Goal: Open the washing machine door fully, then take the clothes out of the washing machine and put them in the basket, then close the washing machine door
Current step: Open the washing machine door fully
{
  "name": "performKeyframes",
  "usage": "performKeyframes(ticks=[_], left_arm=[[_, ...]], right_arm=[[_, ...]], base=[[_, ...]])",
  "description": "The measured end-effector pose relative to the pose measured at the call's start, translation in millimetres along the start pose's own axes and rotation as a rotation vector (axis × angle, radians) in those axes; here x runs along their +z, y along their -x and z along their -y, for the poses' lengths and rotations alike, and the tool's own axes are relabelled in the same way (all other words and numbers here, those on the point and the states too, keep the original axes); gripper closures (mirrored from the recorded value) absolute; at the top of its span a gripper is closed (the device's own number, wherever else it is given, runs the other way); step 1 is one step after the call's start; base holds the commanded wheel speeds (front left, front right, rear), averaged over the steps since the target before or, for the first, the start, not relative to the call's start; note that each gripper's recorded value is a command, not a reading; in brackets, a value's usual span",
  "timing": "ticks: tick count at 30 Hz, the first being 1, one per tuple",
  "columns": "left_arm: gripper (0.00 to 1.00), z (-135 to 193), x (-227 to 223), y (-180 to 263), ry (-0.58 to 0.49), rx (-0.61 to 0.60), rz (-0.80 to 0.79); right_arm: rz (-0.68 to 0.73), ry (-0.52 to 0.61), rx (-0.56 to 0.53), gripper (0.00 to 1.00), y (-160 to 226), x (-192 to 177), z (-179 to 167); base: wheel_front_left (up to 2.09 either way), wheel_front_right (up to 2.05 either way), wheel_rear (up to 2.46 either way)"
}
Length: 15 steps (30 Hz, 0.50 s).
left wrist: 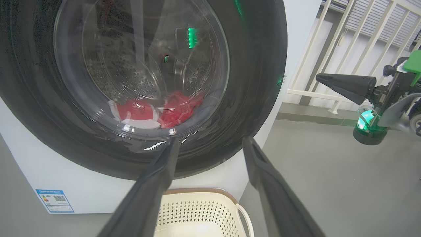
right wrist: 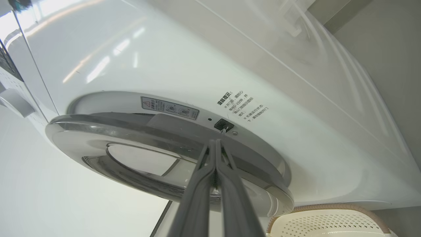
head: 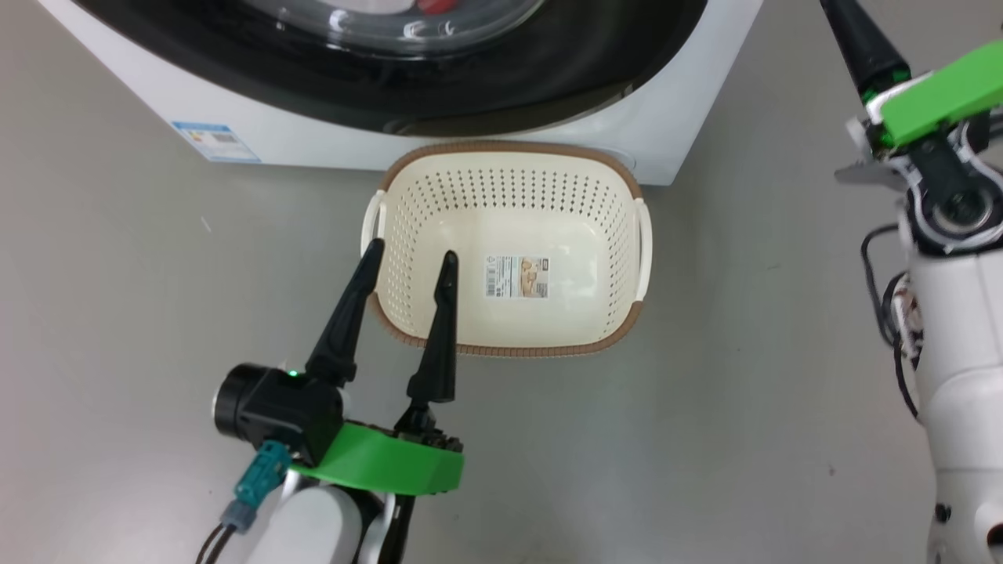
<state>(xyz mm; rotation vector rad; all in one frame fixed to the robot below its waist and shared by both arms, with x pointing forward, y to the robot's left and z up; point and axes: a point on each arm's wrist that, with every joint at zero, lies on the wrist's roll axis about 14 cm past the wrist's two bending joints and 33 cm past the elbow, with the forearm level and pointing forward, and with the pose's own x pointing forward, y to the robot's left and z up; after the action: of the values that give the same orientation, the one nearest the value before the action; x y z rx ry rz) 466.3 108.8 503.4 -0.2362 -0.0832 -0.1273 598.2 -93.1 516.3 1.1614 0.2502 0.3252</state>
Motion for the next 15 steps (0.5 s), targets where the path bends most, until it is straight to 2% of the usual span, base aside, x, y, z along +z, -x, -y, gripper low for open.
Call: performKeyframes(ticks=[6,15], left_arm=[[0.00,4.7,-6.7,-7.1,0.002,-0.021,-0.009],[0.00,-1.7,-15.5,-13.7,-0.003,-0.009,-0.021]], right_arm=[[-0.087,-0.105,0.055,1.00,-22.0,-3.4,-9.8],[-0.188,-0.142,0.089,1.00,-48.4,-16.0,-13.6]], base=[[0.00,0.00,0.00],[0.00,0.00,0.00]])
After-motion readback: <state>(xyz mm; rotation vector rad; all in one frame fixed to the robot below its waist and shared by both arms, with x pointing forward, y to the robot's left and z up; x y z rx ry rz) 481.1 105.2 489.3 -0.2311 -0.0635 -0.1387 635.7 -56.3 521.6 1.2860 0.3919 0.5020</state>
